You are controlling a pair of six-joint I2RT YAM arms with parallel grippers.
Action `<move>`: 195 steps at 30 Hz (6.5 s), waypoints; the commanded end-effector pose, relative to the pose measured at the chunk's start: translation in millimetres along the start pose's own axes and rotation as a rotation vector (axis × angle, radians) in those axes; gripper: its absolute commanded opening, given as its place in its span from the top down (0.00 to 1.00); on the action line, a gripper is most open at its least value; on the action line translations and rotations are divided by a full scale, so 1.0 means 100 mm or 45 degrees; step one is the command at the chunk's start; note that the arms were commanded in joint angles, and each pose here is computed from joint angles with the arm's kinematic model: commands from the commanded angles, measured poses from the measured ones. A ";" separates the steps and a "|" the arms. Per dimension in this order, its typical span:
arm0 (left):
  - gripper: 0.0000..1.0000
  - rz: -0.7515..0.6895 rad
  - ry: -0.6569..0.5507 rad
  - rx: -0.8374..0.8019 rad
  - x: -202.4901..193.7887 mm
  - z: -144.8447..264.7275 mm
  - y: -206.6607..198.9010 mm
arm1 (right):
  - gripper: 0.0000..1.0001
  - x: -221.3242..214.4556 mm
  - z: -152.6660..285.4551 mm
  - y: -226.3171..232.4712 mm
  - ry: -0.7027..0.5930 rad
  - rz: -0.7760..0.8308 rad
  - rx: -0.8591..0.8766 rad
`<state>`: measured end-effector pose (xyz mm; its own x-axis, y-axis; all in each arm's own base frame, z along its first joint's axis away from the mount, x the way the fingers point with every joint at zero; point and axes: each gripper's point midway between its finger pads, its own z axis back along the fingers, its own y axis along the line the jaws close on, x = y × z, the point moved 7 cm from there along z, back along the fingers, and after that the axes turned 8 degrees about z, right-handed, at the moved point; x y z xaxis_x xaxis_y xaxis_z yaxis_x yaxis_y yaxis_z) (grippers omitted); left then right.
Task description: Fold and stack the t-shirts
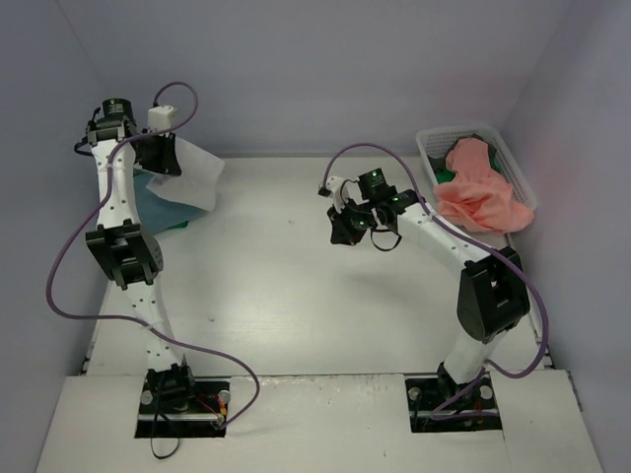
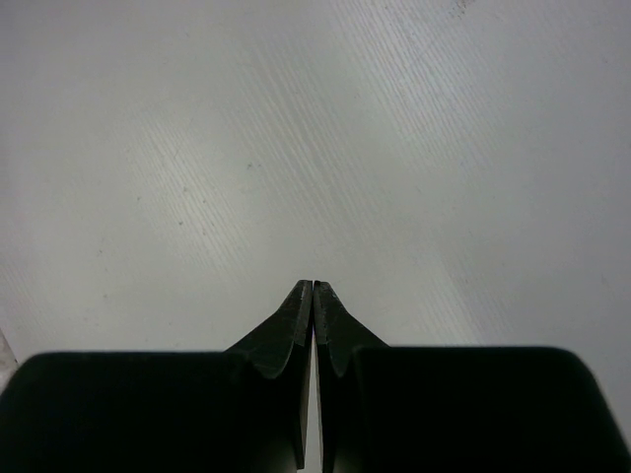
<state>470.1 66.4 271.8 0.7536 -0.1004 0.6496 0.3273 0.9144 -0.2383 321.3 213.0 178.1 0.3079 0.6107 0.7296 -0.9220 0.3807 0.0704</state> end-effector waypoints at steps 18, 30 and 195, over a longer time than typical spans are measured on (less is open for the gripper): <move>1.00 0.000 0.169 0.224 -0.59 0.24 0.86 | 1.00 0.06 -0.01 0.04 -0.046 0.003 0.062; 1.00 0.132 0.080 0.506 -0.61 0.42 1.26 | 1.00 0.03 -0.04 0.05 -0.039 -0.002 0.085; 0.39 -0.280 0.006 -0.113 -0.52 0.55 -1.83 | 0.28 -1.39 2.63 -1.28 0.576 -0.475 -1.445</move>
<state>344.8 -76.8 288.7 0.7477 -0.2994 0.5927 0.5063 0.8346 -0.2170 326.6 -103.2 232.1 0.8049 0.4389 0.3994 -0.1577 0.8070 -0.5691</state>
